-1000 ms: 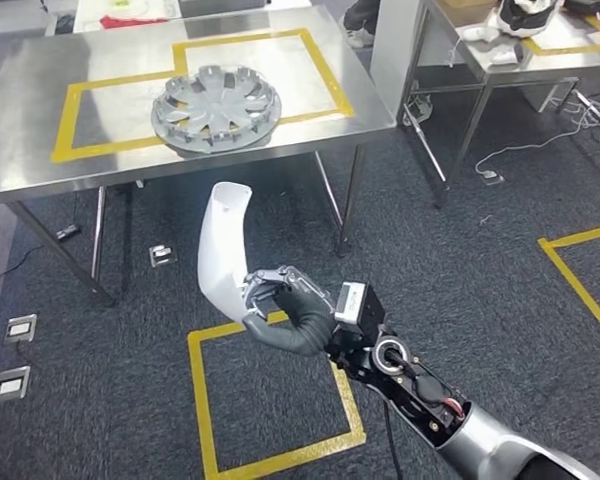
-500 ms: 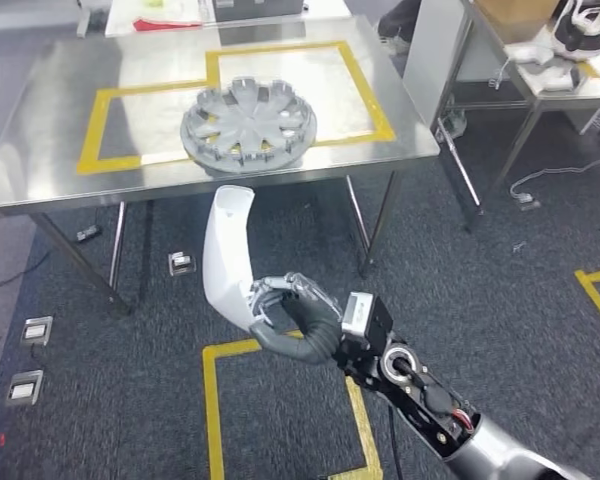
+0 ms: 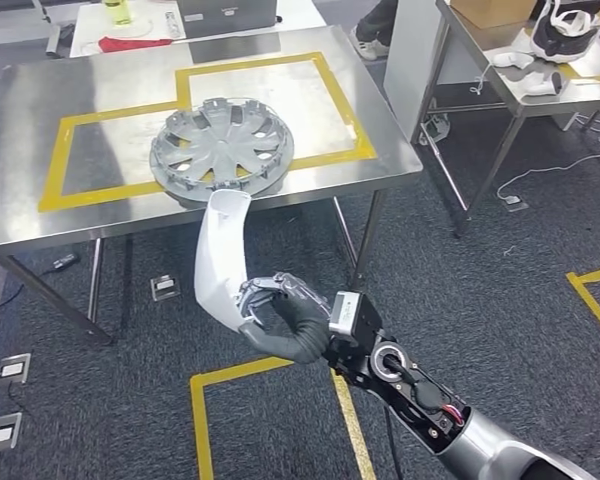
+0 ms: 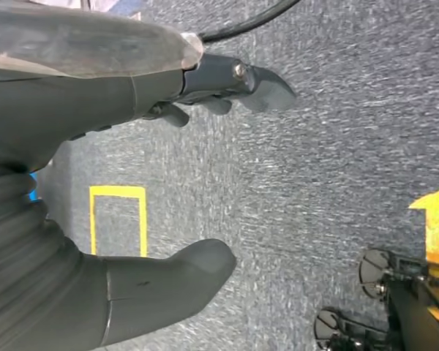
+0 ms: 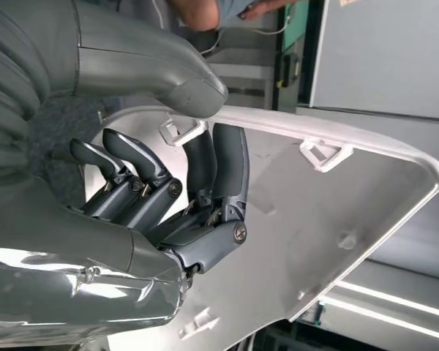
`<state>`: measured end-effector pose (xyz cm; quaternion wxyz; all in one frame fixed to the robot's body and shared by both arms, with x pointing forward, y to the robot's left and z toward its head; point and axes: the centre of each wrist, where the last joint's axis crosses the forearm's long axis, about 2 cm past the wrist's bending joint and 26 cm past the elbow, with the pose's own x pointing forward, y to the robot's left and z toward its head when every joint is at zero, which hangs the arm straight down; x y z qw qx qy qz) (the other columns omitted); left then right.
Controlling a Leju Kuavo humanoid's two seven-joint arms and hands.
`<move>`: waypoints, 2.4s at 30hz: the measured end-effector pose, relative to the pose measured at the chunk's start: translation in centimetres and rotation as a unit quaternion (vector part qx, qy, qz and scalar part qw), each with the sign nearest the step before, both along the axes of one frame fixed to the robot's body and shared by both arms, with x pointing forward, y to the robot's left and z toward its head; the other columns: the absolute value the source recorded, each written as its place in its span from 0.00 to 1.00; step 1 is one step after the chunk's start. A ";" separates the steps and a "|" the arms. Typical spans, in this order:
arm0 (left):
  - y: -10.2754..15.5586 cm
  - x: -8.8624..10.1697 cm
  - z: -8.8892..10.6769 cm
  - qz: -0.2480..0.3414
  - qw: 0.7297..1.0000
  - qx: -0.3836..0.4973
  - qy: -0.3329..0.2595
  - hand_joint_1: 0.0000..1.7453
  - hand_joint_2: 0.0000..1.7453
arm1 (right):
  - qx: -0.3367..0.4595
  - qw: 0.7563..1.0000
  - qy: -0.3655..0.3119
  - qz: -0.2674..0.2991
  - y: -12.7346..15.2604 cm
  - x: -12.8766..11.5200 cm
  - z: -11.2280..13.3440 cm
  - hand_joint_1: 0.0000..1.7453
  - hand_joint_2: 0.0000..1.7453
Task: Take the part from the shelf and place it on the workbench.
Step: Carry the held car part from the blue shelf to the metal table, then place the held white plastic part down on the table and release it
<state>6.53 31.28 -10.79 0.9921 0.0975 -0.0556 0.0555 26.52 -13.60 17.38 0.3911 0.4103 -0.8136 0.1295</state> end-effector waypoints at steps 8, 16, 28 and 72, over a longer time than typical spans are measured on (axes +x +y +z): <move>-0.1 0.2 0.0 0.002 1.000 0.002 -0.002 0.00 1.00 | 0.002 1.000 -0.006 0.003 0.0 0.1 0.3 1.00 1.00; -0.3 0.3 0.0 0.002 1.000 -0.001 -0.003 0.00 1.00 | 0.003 1.000 -0.009 0.005 0.0 0.2 0.3 1.00 1.00; -0.1 0.2 0.0 -0.004 1.000 0.004 -0.007 0.00 1.00 | 0.001 1.000 -0.016 0.003 0.1 0.2 0.3 1.00 1.00; 0.3 0.2 0.1 0.005 1.000 0.012 -0.006 0.00 1.00 | -0.001 1.000 -0.015 0.011 0.4 0.1 0.3 1.00 1.00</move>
